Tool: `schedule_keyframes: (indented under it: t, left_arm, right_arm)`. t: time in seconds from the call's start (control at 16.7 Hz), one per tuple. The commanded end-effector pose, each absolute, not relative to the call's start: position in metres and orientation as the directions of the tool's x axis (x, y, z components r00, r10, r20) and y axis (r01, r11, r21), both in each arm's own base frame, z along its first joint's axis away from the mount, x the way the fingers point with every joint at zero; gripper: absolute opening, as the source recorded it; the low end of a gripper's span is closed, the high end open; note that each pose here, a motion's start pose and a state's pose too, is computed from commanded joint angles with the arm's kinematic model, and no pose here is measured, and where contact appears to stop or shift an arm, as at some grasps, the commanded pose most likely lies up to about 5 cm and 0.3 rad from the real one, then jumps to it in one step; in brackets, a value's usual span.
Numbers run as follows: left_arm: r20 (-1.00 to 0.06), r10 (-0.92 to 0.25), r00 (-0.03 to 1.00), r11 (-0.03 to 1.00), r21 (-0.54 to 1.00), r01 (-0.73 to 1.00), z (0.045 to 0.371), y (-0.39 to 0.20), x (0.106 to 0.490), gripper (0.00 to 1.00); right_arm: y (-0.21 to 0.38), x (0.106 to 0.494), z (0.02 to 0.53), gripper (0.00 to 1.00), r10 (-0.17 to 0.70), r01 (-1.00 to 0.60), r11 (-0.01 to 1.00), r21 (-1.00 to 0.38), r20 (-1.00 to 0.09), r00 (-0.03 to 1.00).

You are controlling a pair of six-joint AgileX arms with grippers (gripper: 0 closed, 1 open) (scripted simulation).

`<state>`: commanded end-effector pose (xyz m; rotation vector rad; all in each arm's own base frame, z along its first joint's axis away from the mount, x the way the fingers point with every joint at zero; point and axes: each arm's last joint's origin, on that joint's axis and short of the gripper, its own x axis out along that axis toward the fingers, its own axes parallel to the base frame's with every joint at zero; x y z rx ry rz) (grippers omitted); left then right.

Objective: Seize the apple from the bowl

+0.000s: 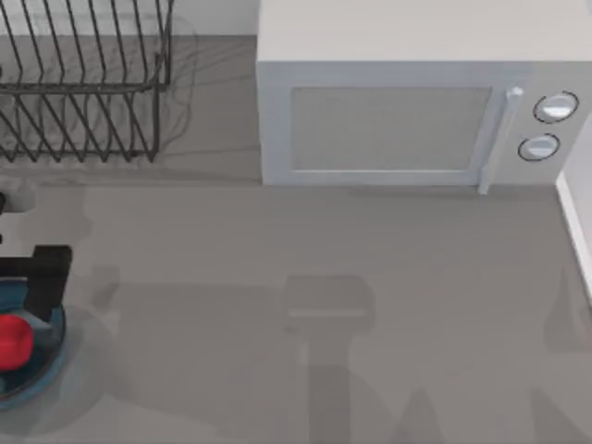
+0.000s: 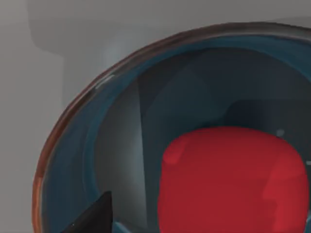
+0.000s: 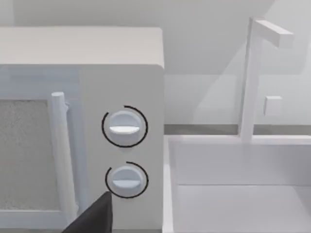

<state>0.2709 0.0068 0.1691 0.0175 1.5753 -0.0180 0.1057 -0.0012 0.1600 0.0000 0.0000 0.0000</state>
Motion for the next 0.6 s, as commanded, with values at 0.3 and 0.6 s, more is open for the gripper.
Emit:
schedule_keyframes:
  t: [0.3, 0.6]
  left_arm:
    - [-1.000, 0.000, 0.017, 1.000, 0.001, 0.020, 0.112, 0.007, 0.272, 1.00]
    - [-1.000, 0.000, 0.000, 1.000, 0.000, 0.020, 0.093, 0.008, 0.268, 1.00]
  right_arm:
    - [-0.001, 0.106, 0.160, 1.00, 0.000, 0.000, 1.000, 0.000, 0.000, 1.000]
    - [-0.001, 0.106, 0.160, 1.00, 0.000, 0.000, 1.000, 0.000, 0.000, 1.000]
